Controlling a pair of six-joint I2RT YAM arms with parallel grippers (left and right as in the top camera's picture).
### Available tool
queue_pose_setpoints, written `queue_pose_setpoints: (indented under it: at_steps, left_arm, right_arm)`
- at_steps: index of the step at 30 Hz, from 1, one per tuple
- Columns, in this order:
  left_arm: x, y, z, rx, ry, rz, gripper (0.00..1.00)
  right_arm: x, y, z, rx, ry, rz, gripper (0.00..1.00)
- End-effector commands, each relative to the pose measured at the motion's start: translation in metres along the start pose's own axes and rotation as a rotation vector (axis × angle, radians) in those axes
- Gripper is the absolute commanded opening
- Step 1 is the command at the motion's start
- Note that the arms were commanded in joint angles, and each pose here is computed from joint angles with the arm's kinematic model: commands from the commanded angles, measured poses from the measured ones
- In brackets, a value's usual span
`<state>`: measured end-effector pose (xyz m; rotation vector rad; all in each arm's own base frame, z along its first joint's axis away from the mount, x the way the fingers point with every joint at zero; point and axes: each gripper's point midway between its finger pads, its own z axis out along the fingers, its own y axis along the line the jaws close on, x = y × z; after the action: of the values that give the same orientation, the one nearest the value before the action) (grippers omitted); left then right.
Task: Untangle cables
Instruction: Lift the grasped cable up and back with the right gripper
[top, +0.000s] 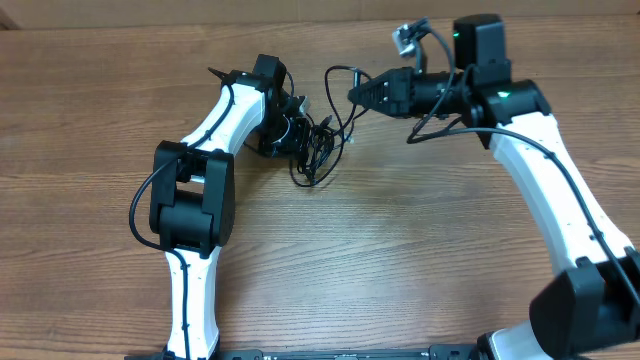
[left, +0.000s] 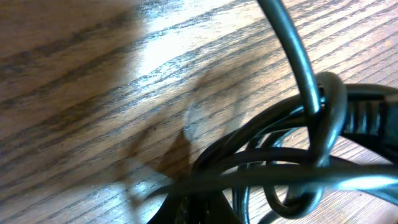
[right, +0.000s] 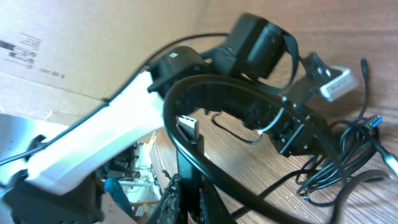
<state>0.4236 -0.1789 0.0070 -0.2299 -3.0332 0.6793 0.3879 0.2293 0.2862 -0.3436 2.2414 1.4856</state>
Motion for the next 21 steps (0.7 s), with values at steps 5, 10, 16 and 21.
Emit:
queue_pose_setpoints:
  at_steps: [5, 10, 16, 21]
  left_arm:
    - [0.003, 0.013, 0.007, -0.04, 0.015, -0.006, 0.04]
    - [0.003, 0.013, 0.007, -0.04, 0.015, -0.006, 0.04]
    - [0.003, 0.013, 0.007, -0.04, 0.015, -0.006, 0.04]
    - [0.003, 0.013, 0.007, -0.04, 0.015, -0.006, 0.04]
  right_arm:
    - [-0.007, 0.06, -0.034, -0.089, -0.056, -0.142, 0.04]
    - [-0.003, 0.083, -0.042, -0.168, -0.047, -0.197, 0.04]
    - [-0.002, 0.112, -0.059, -0.254, -0.055, -0.285, 0.04]
    - [-0.008, 0.121, -0.076, -0.241, -0.105, -0.332, 0.04]
